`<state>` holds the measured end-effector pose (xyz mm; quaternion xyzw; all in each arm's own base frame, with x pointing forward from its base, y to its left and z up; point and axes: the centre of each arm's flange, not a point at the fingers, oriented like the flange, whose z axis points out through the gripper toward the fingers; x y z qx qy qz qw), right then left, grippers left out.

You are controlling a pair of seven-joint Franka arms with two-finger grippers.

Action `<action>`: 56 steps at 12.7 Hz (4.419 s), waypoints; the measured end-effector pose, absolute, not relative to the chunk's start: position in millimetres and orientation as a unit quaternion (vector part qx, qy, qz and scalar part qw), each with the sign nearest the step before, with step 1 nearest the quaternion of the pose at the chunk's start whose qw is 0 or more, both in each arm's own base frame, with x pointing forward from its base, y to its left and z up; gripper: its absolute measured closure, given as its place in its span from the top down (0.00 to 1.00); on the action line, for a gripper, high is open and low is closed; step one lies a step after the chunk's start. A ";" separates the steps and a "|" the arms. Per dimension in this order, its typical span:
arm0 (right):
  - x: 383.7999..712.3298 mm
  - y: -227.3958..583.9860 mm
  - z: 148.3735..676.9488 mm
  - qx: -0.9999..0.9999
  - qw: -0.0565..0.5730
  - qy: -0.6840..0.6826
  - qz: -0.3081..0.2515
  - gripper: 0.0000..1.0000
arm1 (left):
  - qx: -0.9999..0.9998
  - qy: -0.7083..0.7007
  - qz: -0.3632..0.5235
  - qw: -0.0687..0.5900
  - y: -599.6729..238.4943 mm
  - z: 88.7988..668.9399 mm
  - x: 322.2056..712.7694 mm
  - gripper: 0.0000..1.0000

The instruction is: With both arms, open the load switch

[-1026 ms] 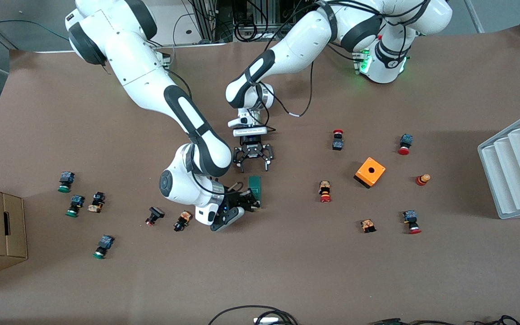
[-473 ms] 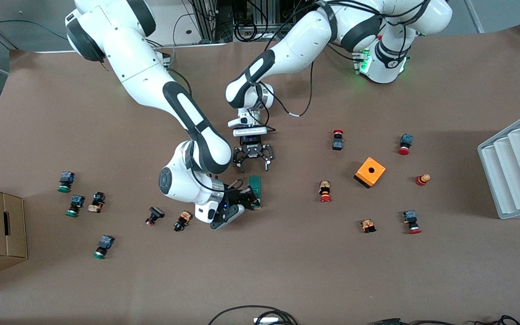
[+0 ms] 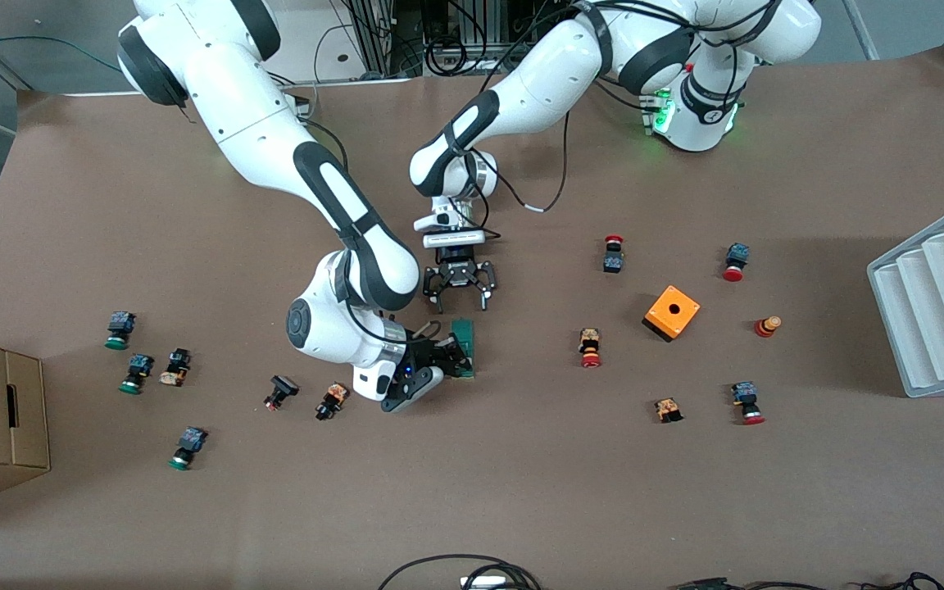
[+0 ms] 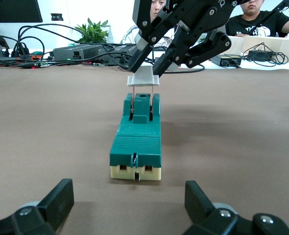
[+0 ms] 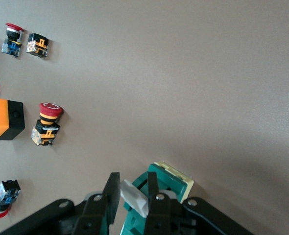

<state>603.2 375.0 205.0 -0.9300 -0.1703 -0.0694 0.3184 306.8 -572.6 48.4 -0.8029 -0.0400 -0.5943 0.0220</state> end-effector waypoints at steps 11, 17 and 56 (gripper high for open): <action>598.8 373.1 208.1 -0.930 0.318 -0.172 -0.068 0.28 | -0.803 -0.040 -0.594 0.022 -572.6 48.4 306.8 1.00; 594.7 372.0 210.8 -0.930 0.317 -0.173 -0.067 0.28 | -0.803 -0.040 -0.594 0.022 -572.6 48.4 306.7 1.00; 556.5 336.5 230.6 -0.932 0.303 -0.189 -0.059 0.37 | -0.802 -0.041 -0.596 0.021 -572.4 47.8 306.6 1.00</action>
